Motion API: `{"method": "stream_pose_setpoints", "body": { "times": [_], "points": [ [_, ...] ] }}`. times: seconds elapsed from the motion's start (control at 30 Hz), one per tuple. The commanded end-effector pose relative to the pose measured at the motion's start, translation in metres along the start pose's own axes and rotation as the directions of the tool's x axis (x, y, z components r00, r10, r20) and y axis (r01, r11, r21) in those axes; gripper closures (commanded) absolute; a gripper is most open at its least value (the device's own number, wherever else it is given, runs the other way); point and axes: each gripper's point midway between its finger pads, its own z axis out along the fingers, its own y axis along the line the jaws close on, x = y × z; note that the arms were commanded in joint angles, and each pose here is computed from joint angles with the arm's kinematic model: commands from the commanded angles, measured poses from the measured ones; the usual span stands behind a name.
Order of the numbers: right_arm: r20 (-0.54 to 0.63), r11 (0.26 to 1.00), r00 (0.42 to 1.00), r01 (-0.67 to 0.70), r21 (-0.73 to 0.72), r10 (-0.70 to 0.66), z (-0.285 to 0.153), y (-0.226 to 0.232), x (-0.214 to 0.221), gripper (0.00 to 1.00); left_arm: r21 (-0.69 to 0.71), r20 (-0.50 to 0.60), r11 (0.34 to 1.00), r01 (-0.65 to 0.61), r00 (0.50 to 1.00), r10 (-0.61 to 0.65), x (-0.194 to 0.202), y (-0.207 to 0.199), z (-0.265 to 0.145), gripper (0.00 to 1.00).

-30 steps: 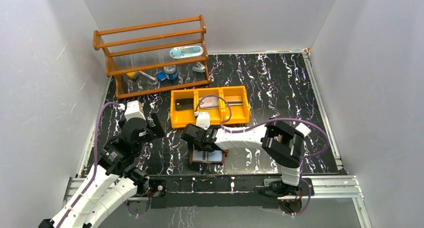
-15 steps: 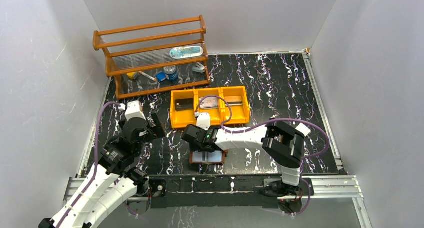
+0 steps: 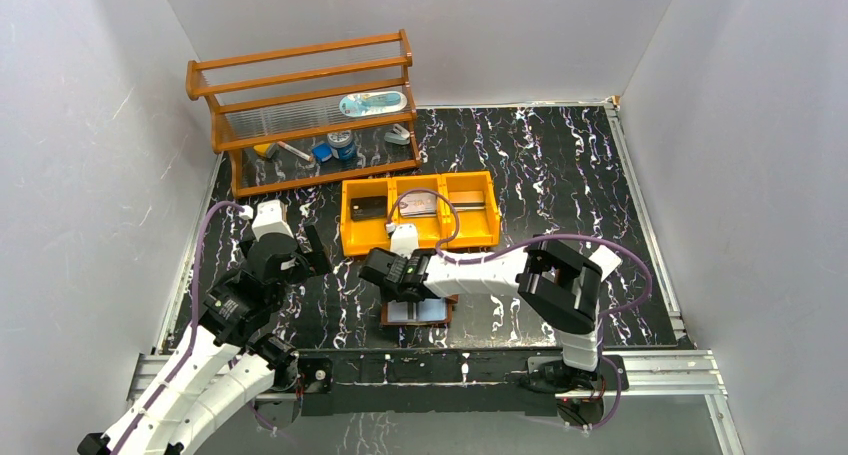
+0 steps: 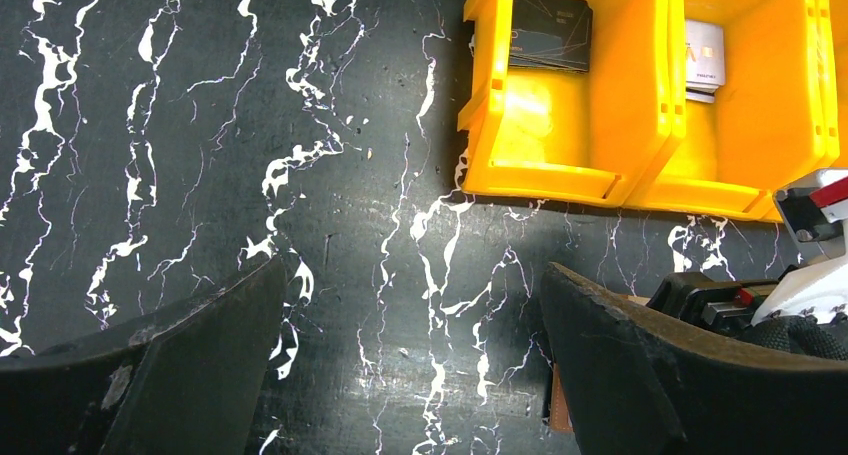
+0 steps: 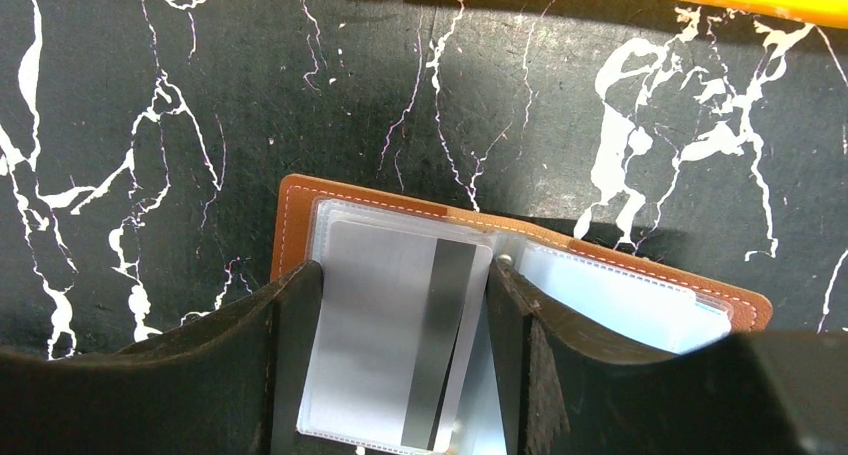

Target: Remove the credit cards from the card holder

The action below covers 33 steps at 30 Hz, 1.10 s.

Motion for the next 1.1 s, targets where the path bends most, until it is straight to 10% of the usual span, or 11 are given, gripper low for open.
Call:
{"method": "stream_pose_setpoints", "body": {
  "times": [0.0,0.67,1.07],
  "points": [
    [-0.002,1.0,1.0,0.0,-0.024,-0.001,-0.001,0.003,0.002,0.35,-0.003,0.012,1.0,-0.001,1.0,0.001,-0.005,0.0,-0.001,0.02],
    [-0.122,0.924,0.976,-0.209,-0.32,0.178,-0.008,0.015,0.003,0.33,0.088,-0.022,0.996,-0.005,1.0,0.007,0.001,-0.017,0.0,0.02],
    [-0.075,0.869,0.988,-0.153,-0.47,0.134,-0.043,0.034,-0.021,0.2,0.3,-0.324,0.916,0.268,0.931,-0.166,0.063,-0.075,-0.002,0.04]
  ]
}}
